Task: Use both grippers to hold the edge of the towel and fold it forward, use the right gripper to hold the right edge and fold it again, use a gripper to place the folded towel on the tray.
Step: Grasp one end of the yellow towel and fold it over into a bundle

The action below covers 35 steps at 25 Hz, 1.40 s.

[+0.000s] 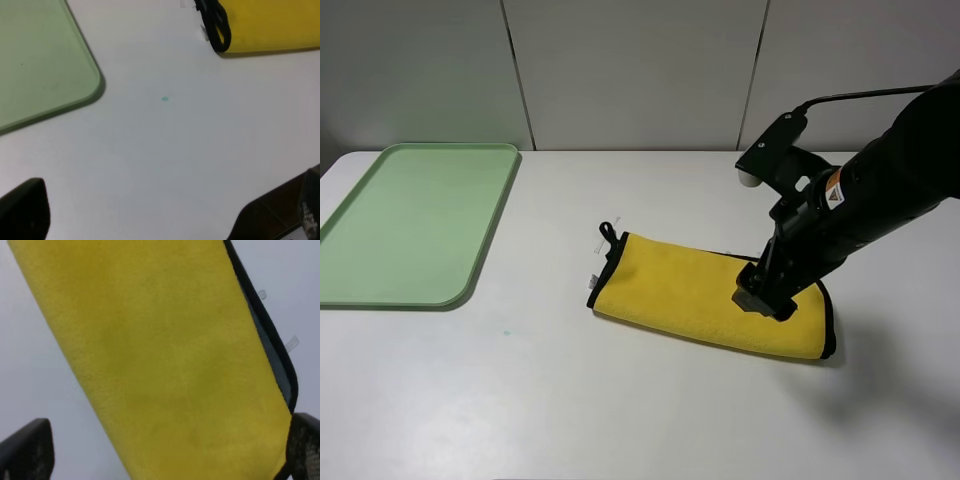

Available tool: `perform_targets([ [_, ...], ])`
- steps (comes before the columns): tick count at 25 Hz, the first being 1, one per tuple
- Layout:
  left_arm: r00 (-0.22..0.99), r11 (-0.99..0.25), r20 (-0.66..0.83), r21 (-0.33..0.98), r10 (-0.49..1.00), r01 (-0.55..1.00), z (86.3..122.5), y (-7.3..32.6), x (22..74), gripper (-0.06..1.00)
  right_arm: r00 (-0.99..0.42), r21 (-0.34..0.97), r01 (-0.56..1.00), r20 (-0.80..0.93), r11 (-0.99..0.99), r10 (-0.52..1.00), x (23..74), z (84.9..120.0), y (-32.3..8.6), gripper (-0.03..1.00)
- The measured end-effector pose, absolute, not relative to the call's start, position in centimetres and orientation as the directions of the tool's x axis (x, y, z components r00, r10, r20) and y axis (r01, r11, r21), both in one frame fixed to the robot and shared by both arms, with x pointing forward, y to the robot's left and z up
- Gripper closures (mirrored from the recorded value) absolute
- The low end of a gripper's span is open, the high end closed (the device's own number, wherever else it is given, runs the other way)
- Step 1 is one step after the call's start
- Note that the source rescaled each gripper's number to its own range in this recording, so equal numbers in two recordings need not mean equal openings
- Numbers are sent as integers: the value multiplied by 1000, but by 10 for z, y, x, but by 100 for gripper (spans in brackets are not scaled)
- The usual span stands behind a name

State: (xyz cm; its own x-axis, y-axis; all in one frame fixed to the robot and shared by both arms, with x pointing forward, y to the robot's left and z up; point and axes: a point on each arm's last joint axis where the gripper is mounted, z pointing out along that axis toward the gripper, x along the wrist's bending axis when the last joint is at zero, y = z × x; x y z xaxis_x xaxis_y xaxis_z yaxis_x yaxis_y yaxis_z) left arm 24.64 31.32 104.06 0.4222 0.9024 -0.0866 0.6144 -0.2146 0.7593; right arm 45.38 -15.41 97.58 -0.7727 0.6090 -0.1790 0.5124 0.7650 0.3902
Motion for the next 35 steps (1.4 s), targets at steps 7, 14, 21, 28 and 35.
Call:
perform_targets([
  [7,181,-51,-89,760,979,648,1041,314,243,-5,-767,407,517,-170,753,619,454,976,-153,-3],
  [14,-105,136,-89,760,990,636,1041,315,239,-5,-682,443,646,-31,622,731,451,977,-147,-3],
  [21,-192,191,-89,761,977,620,1041,315,237,-6,-587,444,738,50,508,808,450,977,-146,-3],
  [28,-192,191,-89,761,977,620,1041,315,237,-6,-443,407,839,124,361,888,449,976,-147,-3],
  [35,-192,191,-89,761,977,620,1041,315,237,-6,-338,342,900,160,269,927,445,974,-149,-3],
])
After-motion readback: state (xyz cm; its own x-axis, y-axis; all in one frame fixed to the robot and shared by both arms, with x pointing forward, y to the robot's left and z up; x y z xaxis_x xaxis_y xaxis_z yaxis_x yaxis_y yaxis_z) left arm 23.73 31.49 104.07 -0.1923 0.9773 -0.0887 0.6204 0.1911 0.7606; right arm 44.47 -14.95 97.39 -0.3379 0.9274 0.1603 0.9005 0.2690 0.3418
